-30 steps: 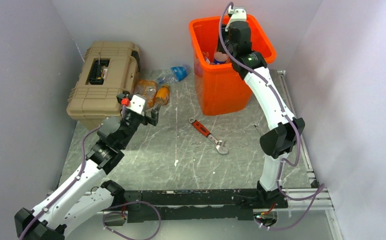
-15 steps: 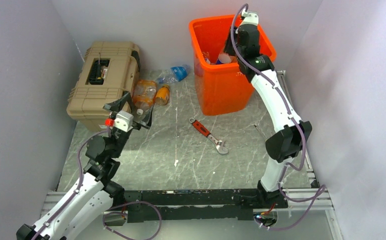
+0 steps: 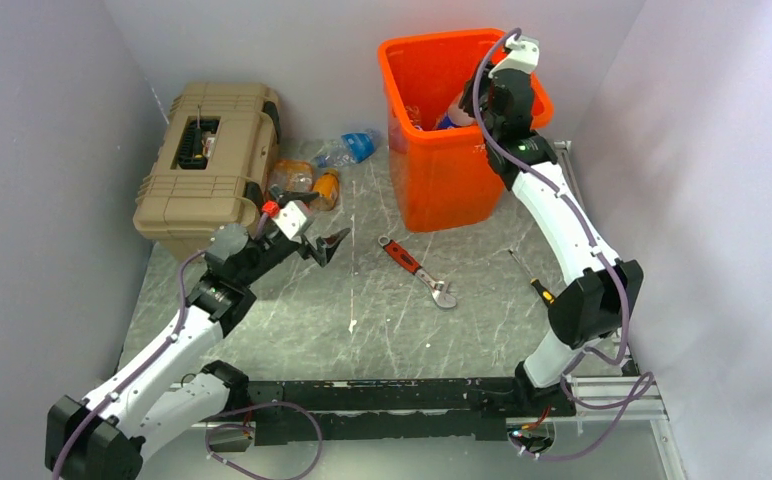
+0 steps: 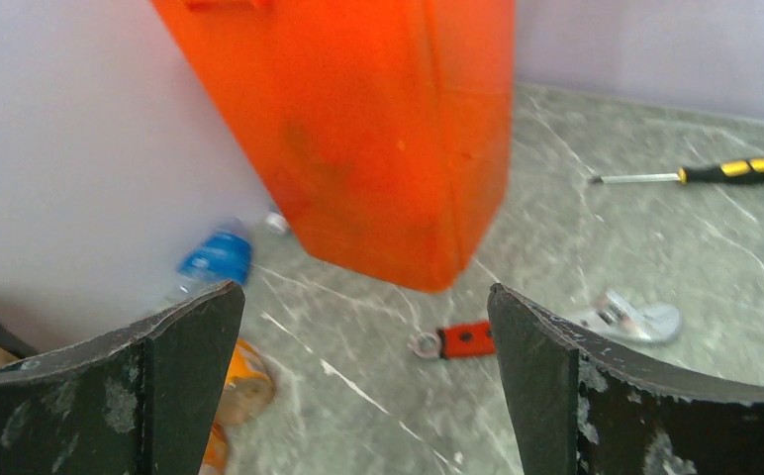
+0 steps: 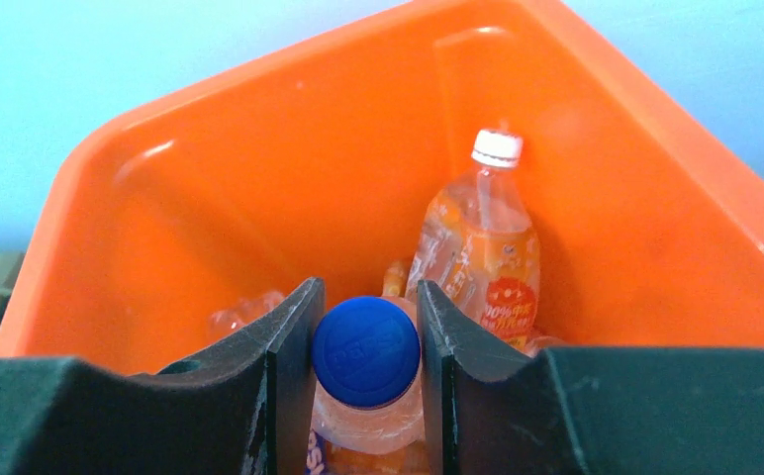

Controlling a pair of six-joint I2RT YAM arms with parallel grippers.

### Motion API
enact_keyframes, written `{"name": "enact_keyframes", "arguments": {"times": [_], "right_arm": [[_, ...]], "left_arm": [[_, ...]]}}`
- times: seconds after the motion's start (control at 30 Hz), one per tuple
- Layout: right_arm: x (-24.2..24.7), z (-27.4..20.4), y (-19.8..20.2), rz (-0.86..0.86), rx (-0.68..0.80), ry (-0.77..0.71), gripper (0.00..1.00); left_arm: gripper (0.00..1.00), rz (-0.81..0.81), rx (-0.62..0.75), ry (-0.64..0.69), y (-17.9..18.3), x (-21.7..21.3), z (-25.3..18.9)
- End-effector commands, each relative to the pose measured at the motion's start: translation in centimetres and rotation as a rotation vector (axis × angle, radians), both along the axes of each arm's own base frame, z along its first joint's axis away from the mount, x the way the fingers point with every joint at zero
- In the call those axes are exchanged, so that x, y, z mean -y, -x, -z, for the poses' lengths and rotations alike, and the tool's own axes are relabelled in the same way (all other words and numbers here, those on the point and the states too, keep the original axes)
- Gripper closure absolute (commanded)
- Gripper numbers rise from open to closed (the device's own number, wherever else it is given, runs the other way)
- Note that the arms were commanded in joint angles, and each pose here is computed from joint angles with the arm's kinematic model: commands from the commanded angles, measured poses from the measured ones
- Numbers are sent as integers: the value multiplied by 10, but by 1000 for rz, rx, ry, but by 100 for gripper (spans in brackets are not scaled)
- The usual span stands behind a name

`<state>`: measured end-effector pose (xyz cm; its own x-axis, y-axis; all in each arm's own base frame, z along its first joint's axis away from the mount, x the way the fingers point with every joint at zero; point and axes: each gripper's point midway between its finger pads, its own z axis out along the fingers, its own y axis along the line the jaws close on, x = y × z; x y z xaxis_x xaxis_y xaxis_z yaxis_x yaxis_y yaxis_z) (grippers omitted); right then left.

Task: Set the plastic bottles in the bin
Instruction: Place the plastic bottle in the trash bin.

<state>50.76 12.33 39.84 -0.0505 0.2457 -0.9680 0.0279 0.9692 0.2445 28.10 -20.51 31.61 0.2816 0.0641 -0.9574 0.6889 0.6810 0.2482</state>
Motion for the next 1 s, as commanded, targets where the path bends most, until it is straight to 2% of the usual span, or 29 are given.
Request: {"name": "enact_keyframes", "arguments": {"times": [0.0, 0.13, 0.33, 0.63, 0.67, 0.7, 0.73, 0.77, 0.8, 0.87, 0.97], "right_arm": [[7, -43, -18, -23, 125, -113, 100], [0, -69, -26, -49, 184, -127, 100], [-5, -84, -46, -51, 163, -58, 100], [-39, -31, -68, -128, 69, 84, 100], [-41, -22, -71, -133, 50, 91, 96], [-43, -13, -73, -142, 28, 96, 87], [-46, -2, -76, -148, 2, 99, 68], [-47, 4, -78, -150, -13, 99, 59], [-47, 7, -78, -152, -23, 96, 43], [-47, 3, -78, -149, -21, 80, 31], [-46, -21, -72, -142, 19, 47, 19]], "left_arm": [[1, 96, -61, -20, 8, 14, 9], [1, 55, -28, -22, 7, 6, 7], [1, 37, -31, -28, 4, 5, 9], [0, 33, -48, -37, 0, 6, 14], [0, 33, -49, -38, 0, 6, 15], [1, 33, -51, -40, 0, 6, 16], [1, 33, -54, -41, -1, 6, 16], [1, 32, -55, -43, -1, 6, 17], [1, 31, -58, -43, -2, 6, 18], [1, 31, -59, -43, -2, 7, 18], [0, 32, -59, -41, -2, 7, 18]]}}
